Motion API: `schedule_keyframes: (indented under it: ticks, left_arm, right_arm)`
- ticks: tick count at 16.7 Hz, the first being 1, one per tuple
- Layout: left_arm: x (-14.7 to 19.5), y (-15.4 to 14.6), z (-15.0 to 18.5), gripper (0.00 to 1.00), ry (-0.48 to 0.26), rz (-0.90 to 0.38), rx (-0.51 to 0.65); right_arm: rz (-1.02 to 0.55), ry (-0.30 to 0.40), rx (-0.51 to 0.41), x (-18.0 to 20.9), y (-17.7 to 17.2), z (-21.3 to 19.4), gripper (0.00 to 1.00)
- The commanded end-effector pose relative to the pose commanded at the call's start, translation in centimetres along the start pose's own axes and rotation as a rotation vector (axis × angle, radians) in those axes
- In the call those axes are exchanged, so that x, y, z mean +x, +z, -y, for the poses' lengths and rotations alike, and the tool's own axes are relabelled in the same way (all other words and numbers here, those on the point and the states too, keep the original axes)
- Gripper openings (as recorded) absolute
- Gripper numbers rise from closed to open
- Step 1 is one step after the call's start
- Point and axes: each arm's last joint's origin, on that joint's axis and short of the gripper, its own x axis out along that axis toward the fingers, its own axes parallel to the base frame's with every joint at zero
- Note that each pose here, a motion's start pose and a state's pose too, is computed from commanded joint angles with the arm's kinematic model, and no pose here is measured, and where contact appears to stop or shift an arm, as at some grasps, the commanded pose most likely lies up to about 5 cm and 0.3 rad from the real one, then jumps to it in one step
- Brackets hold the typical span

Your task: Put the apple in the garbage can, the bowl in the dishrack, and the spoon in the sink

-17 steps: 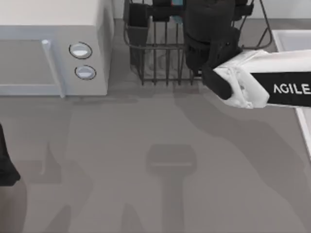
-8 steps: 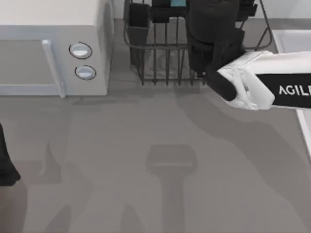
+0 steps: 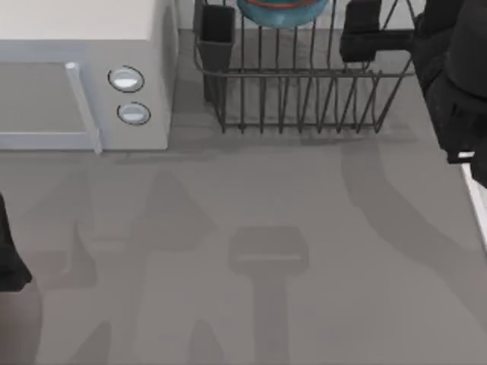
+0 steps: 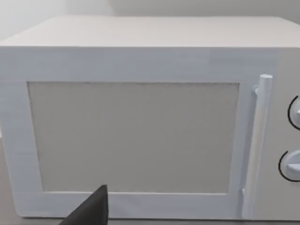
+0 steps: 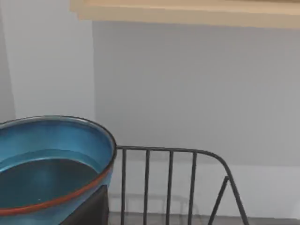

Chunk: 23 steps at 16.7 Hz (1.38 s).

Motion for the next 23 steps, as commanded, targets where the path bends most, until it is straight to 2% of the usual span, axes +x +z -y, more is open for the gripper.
schedule_keyframes:
  ticks: [4,9,15,23]
  left_arm:
    - [0.0,0.0,0.0,1.00,0.000,0.000,0.000]
    - [0.0,0.0,0.0,1.00,0.000,0.000,0.000]
    - [0.0,0.0,0.0,1.00,0.000,0.000,0.000]
    - [0.0,0.0,0.0,1.00,0.000,0.000,0.000]
  right_arm:
    - [0.037,0.000,0.023,-7.9,0.2,7.8,1.00]
    - [0.073,0.000,0.038,-15.3,-5.3,13.6,1.00]
    - [0.049,0.003,0.040,-17.6,-11.6,15.6,1.00]
    - [0.043,0.004,0.041,-17.6,-12.3,15.8,1.00]
